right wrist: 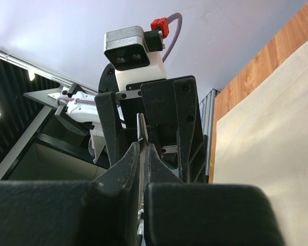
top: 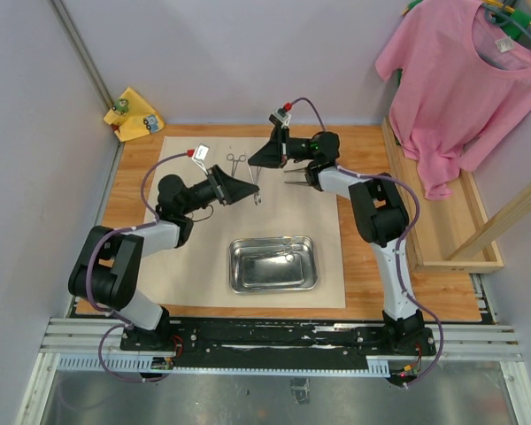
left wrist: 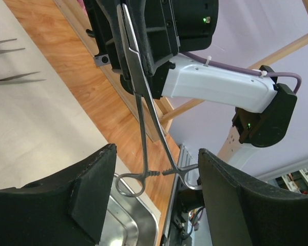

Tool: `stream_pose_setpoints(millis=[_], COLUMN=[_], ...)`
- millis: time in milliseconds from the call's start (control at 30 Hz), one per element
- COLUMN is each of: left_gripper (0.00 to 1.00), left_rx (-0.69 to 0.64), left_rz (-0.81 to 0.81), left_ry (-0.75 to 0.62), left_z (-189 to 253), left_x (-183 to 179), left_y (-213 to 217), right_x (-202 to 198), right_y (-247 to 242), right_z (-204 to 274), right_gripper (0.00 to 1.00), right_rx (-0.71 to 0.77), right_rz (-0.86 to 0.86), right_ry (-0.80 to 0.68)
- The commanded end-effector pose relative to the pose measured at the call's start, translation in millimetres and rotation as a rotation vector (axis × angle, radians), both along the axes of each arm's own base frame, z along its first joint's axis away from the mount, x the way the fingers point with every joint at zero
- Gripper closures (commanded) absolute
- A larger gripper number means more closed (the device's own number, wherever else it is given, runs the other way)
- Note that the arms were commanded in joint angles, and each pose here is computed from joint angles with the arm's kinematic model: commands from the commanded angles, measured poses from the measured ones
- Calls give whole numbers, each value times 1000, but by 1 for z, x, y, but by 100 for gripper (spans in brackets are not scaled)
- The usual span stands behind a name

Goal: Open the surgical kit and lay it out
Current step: Place the medical item in the surgical kit.

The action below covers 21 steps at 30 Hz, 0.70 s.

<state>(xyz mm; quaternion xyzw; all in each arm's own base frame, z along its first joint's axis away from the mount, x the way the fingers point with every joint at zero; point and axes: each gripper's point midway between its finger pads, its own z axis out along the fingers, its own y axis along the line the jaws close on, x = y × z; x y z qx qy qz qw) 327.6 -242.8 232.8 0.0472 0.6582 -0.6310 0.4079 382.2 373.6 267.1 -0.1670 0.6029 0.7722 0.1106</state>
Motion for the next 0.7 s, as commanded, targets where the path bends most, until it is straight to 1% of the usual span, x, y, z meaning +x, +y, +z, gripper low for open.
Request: stream_pose_setpoints(millis=[0, 100, 233, 400, 667], left_gripper=[32, 35, 45, 63, 81], left_rx=[-19, -25, -24, -13, -4], left_rz=[-12, -21, -29, -36, -46], left_ry=[-56, -57, -50, -29, -9], left_z=[14, 15, 13, 5, -1], left_x=[6, 7, 7, 5, 5], left_y=[-2, -5, -8, -8, -9], right_x=[-11, -11, -11, -7, -2], right_y=[8, 10, 9, 7, 4], right_z=[-6, -9, -14, -18, -20], right_gripper=[99, 99, 99, 99, 99], right_rx=[-5, -9, -13, -21, -21], right_rz=[30, 32, 24, 7, -10], right_ry=[-37, -33, -30, -22, -20])
